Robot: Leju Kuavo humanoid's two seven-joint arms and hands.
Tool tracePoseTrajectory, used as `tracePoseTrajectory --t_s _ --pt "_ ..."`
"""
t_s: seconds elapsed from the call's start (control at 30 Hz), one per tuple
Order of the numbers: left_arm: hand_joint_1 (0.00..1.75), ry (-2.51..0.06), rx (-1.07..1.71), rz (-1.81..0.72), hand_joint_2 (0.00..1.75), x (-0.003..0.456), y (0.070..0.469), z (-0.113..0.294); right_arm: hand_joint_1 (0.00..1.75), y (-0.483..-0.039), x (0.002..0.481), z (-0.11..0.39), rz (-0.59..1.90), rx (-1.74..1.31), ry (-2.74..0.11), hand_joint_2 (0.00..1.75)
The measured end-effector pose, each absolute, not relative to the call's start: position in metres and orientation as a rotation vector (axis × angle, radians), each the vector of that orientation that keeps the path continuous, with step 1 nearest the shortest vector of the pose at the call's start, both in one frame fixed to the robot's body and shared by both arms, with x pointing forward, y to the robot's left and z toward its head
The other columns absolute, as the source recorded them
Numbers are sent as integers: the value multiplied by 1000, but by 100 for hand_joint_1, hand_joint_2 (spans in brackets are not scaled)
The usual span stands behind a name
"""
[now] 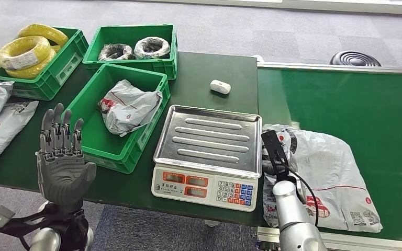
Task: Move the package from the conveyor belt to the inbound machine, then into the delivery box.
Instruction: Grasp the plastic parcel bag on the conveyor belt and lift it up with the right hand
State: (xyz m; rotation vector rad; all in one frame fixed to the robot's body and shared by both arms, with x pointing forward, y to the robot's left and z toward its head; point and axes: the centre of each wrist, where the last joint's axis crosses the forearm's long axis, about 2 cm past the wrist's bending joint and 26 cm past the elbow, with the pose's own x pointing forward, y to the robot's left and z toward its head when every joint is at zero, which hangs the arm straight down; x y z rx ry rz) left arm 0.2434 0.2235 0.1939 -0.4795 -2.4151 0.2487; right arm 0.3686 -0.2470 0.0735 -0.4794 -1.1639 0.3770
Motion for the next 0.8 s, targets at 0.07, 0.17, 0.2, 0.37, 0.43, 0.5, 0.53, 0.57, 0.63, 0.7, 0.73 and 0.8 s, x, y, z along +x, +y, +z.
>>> tracePoseTrajectory --t_s 0.07,0.17,0.2,0.37,0.43,0.5,0.53,0.57,0.63,0.7,0.73,0.8 --pt "0 -2415 -472 252 175 243 224 194 0 -240 369 75 392 -540 -1153 175" --pt "0 -2415 -468 254 175 241 224 194 0 -235 371 79 413 -575 -1152 175" --pt "0 -2415 -467 255 175 241 224 194 0 -235 372 79 418 -595 -1150 175" --pt "0 -2413 -455 269 175 235 225 190 0 -254 378 92 435 -1008 -1112 175" --pt "0 -2411 -451 276 175 232 225 187 0 -274 383 98 450 -1131 -1106 175" --pt "0 -2409 -449 278 175 230 225 186 0 -289 385 100 459 -1176 -1103 175" --pt "0 -2408 -450 278 175 230 224 185 0 -293 385 100 461 -1188 -1101 175" --pt "0 -2408 -452 277 175 230 224 185 0 -297 385 100 462 -1195 -1100 175" --pt "0 -2408 -456 276 175 229 223 185 0 -302 385 100 462 -1205 -1096 175" --pt "0 -2409 -461 274 175 229 222 185 0 -304 385 100 461 -1213 -1094 175" --pt "0 -2409 -462 273 175 229 222 186 0 -305 385 100 461 -1216 -1094 175" --pt "0 -2409 -463 272 175 229 222 186 0 -306 385 100 463 -1224 -1086 175"
